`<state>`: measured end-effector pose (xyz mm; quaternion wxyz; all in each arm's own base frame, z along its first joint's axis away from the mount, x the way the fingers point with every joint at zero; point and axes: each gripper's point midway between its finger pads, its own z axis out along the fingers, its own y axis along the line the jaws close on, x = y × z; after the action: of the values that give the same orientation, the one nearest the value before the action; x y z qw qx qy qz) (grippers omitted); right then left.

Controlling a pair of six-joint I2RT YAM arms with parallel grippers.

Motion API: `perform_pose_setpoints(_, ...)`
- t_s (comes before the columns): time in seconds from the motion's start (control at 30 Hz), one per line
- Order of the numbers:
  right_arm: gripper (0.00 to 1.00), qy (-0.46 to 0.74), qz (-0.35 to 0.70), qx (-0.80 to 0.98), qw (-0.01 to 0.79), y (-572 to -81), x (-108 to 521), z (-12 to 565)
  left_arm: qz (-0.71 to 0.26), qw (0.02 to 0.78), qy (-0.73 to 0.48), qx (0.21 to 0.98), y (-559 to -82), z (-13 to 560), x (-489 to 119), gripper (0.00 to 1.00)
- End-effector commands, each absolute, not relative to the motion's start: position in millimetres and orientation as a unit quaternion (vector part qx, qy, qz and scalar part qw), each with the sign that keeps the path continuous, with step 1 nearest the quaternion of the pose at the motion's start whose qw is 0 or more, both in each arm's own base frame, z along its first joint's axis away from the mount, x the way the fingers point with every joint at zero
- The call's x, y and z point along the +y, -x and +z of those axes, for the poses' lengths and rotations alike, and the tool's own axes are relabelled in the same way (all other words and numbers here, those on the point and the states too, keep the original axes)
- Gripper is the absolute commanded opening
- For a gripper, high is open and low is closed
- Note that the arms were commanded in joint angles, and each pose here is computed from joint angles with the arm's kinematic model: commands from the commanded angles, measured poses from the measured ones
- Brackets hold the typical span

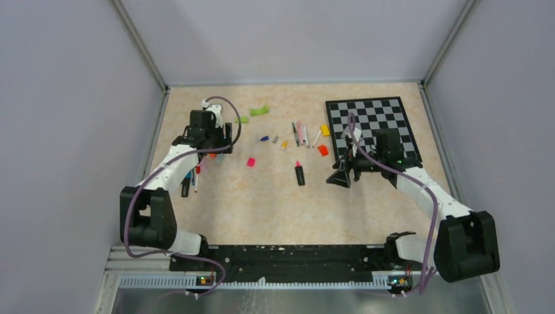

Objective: Open the pen caps
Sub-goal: Pick up the pen from the center of the board.

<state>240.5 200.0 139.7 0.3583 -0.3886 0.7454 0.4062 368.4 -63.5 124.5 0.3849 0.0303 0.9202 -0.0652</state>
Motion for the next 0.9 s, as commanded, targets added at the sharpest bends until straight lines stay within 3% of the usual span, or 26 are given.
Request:
perform_pose_setpoints(0.0, 0.72, 0.404, 0.431, 0.694, 0.411, -240, 197, 165, -0.048, 0.408, -0.029, 0.911, -403, 132, -42, 0.73)
perform_pose_setpoints(0.43, 0.71, 0.409, 0.428, 0.697, 0.406, -241, 194, 157, -0.065, 0.374, -0.030, 0.925, -436, 93, 4, 0.51)
perform_pose_setpoints(0.87, 0.71, 0.407, 0.435, 0.700, 0.395, -241, 195, 153, -0.095, 0.326, -0.036, 0.940, -440, 61, 1, 0.47)
